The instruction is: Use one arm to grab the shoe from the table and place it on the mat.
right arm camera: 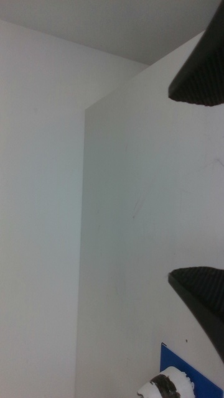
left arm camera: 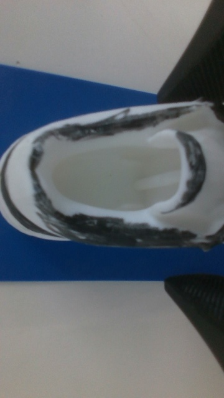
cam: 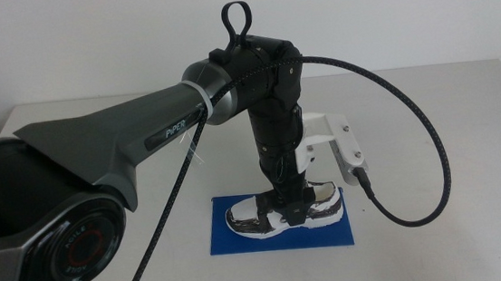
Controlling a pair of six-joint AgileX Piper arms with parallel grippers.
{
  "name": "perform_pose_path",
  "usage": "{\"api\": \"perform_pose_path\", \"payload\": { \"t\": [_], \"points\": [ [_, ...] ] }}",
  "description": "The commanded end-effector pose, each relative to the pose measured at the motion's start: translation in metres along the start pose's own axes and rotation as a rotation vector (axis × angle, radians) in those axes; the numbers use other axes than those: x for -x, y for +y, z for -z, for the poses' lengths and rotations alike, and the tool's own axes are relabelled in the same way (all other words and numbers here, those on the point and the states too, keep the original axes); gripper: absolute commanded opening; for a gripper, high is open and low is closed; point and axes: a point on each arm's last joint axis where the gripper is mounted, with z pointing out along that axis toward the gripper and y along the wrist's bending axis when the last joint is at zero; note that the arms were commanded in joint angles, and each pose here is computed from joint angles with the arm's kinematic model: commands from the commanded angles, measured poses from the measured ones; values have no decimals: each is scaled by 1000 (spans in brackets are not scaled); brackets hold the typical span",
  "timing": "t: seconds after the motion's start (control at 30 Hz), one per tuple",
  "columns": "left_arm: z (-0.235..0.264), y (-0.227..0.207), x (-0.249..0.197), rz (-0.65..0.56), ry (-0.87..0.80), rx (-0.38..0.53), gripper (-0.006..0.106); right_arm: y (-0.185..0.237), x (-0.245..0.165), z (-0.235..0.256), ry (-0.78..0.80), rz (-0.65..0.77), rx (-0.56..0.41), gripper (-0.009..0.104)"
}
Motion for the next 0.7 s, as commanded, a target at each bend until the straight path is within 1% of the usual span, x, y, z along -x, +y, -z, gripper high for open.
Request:
{"api": "perform_pose_path", "payload": {
  "t": [0.0,0.1,0.13,0.17,0.23,0.43,0.57,0.67],
  "points": [
    [35,-7,2,12,-26,10,94,-1,11,3,-109,21,-12,66],
    [36,-7,2,7,-28,12,93,-1,11,3,-109,21,-12,66],
    [48,-9,2,-9,-41,27,92,-1,11,3,-109,21,-12,66],
    [50,-10,1,-10,-37,22,92,-1,11,3,-109,21,-12,66],
    [55,-13,0,-8,-26,15,92,-1,11,3,-109,21,-12,66],
    [72,-16,0,8,-49,48,92,-1,11,3,-109,21,-12,66],
    [92,-21,-2,12,-69,89,92,-1,11,3,-109,21,-12,66],
    [109,-24,-5,50,-79,130,92,-1,11,3,-109,21,-12,66]
  ]
}}
